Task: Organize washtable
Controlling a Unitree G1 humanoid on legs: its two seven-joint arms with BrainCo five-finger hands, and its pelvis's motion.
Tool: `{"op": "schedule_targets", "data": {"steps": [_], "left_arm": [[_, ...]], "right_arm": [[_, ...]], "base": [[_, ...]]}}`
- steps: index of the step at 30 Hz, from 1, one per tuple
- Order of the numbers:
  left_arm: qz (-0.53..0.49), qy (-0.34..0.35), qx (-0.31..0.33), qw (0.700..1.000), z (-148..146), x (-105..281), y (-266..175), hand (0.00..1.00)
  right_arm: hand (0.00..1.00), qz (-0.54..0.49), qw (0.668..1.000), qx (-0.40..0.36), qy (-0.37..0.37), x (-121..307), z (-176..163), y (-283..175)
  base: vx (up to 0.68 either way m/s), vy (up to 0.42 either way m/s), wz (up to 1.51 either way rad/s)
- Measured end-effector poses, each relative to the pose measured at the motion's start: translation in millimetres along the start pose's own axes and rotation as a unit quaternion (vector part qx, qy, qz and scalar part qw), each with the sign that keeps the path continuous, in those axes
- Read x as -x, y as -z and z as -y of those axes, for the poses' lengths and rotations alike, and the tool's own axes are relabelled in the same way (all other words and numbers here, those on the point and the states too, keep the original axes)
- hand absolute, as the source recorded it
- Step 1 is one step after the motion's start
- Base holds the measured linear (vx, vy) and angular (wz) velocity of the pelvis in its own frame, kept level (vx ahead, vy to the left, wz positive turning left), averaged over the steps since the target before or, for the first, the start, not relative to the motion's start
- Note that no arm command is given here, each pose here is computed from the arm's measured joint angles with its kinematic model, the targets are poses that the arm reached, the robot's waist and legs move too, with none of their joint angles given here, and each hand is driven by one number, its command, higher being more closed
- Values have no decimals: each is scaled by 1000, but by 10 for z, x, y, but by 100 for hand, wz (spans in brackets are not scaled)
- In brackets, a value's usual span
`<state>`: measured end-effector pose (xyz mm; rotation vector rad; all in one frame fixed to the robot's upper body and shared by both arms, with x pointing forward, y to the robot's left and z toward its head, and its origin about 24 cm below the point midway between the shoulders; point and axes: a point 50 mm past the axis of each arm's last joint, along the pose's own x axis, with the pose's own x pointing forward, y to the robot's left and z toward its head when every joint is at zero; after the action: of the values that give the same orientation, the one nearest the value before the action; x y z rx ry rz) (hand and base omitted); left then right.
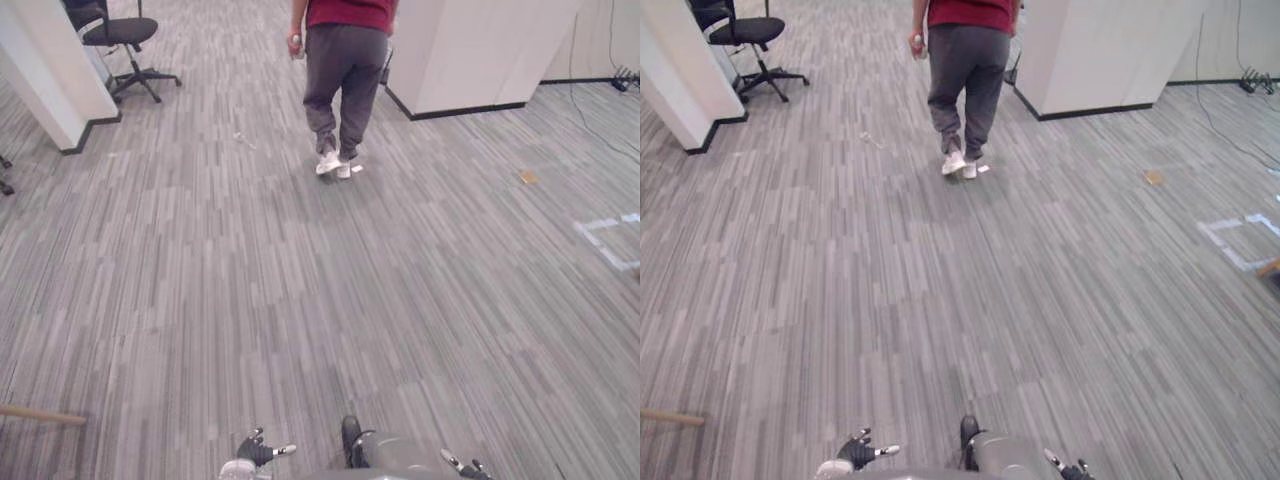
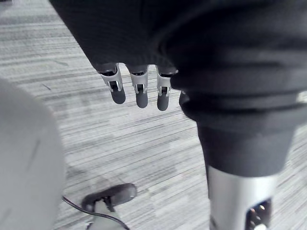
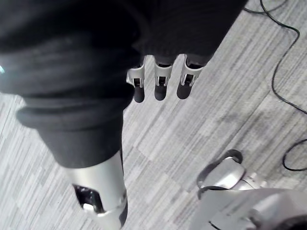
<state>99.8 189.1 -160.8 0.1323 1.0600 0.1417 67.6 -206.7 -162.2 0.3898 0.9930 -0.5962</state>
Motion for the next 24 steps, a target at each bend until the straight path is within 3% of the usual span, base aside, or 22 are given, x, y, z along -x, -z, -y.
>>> {"op": "schedule_targets", "data": {"steps": [5, 13, 20, 24], "left_arm": [[35, -2, -19, 999, 12, -10, -129, 0], [31, -6, -18, 999, 5, -14, -131, 0], [7, 6, -111, 994, -110, -29, -47, 0], [0, 8, -113, 994, -91, -36, -39, 0]], "right_arm": [[0, 36, 998, 14, -43, -49, -298, -198], [0, 6, 998, 55, -32, -13, -215, -16], [0, -14, 997, 63, -33, -5, -177, 73], [0, -9, 997, 67, -30, -25, -172, 27]], "base": [[283, 147, -63], [366, 293, -32], [361, 199, 21], [277, 55, 28]]}}
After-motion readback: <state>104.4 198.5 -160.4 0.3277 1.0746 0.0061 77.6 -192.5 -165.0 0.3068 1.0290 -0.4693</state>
